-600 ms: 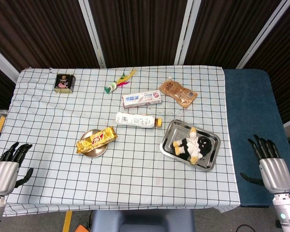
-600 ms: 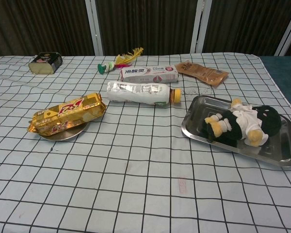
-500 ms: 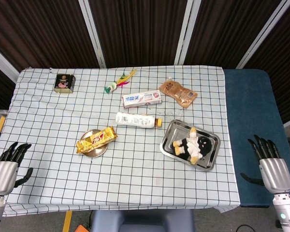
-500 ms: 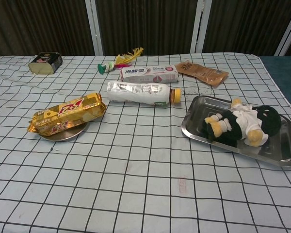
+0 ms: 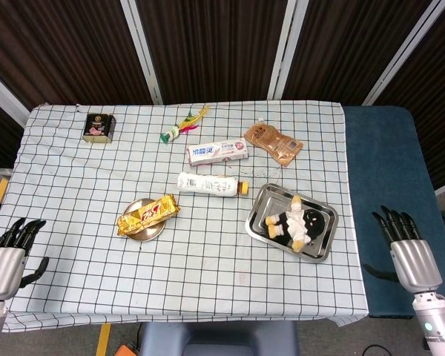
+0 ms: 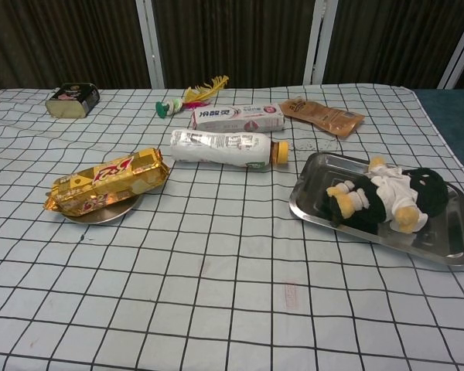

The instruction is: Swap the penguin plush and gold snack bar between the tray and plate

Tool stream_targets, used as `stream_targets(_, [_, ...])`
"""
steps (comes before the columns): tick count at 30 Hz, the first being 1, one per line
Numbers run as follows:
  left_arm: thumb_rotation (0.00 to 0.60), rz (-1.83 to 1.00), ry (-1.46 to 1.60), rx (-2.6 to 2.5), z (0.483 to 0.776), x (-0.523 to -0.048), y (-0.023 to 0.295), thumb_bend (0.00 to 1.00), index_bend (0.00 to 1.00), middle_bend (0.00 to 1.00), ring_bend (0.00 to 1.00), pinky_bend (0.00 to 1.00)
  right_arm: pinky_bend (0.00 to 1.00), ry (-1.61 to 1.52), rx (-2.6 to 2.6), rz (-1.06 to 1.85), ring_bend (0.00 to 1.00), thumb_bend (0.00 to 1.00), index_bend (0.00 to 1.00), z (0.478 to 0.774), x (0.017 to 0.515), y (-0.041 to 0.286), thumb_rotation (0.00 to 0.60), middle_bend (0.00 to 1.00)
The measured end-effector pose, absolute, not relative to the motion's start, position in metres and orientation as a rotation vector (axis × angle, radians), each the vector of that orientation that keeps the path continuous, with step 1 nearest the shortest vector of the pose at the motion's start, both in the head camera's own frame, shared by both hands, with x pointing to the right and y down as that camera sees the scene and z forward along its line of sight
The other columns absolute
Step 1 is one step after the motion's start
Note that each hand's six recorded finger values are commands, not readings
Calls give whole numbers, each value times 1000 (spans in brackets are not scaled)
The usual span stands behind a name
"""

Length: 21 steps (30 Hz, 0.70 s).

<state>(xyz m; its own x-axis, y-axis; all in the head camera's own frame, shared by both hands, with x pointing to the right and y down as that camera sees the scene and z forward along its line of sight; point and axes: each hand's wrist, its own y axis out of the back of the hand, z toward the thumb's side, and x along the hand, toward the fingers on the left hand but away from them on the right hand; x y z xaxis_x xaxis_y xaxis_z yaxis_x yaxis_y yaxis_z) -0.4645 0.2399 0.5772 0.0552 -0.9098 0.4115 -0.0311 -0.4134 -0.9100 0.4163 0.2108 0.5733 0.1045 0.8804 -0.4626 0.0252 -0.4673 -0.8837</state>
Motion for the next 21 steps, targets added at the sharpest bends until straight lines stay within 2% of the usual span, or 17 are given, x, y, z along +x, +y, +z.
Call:
stream_targets(7, [600, -1437, 969, -1558, 571, -461, 241, 382, 126, 152, 72, 243, 147, -790, -1797, 1469, 0, 61, 0, 599, 392, 194, 600, 0])
stream_targets(14, [600, -1482, 973, -1522, 571, -471, 240, 382, 126, 151, 71, 244, 160, -671, -1918, 1481, 20, 61, 35, 632, 353, 156, 600, 8])
stream_targets(21, [600, -1492, 996, -1490, 564, -476, 237, 383, 126, 151, 72, 244, 160, -590, -1967, 1521, 36, 61, 70, 665, 320, 134, 600, 13])
